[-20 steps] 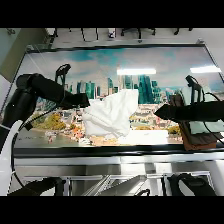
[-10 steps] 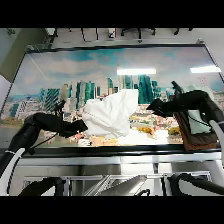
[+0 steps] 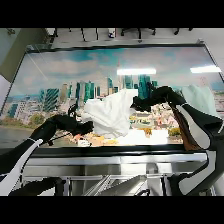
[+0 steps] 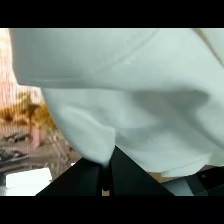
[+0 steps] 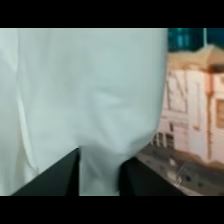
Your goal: Fold the shirts.
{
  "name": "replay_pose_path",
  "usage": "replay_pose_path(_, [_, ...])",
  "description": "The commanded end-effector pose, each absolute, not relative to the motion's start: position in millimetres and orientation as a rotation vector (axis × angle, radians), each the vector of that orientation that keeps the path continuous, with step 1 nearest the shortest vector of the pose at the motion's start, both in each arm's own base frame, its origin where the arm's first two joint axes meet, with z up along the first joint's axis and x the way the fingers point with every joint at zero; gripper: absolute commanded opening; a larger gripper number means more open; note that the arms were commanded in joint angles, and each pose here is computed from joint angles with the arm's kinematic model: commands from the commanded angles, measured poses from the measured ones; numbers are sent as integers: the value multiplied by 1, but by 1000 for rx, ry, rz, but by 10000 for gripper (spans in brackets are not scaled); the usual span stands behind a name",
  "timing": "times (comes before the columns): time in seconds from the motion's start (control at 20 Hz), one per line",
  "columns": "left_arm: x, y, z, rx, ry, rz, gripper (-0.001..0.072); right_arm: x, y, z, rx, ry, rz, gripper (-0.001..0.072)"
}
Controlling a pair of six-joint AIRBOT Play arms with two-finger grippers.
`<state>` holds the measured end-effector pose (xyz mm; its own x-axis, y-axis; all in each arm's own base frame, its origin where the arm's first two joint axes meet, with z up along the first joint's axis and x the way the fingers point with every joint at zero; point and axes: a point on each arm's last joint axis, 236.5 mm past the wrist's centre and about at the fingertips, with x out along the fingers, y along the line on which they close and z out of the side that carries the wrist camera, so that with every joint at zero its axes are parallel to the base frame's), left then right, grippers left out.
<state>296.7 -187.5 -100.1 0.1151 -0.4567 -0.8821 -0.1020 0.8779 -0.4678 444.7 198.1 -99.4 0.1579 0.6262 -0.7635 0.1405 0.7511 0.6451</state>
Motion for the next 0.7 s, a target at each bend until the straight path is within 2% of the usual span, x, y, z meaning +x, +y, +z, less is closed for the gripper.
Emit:
replay_pose_path(0.0, [325, -179, -87, -474, 1388, -288, 13, 470, 213, -86, 680, 1343, 423, 18])
replay_pose_path(0.2, [364, -148, -15, -525, 1197, -281, 12, 483, 216, -15, 636, 1263, 538, 17])
replay_pose_path(0.3, [387, -135, 72, -525, 992, -317, 12, 488, 213, 72, 578, 1115, 623, 16])
replay_pose_path(0.4, [390, -127, 192, -491, 721, -375, 11, 482, 204, 187, 498, 887, 692, 16])
replay_pose_path(0.5, [364, -119, 321, -438, 428, -426, 11, 447, 190, 316, 380, 599, 742, 16])
replay_pose_path(0.65, [285, -106, 471, -362, 60, -466, 11, 349, 173, 462, 196, 224, 765, 17])
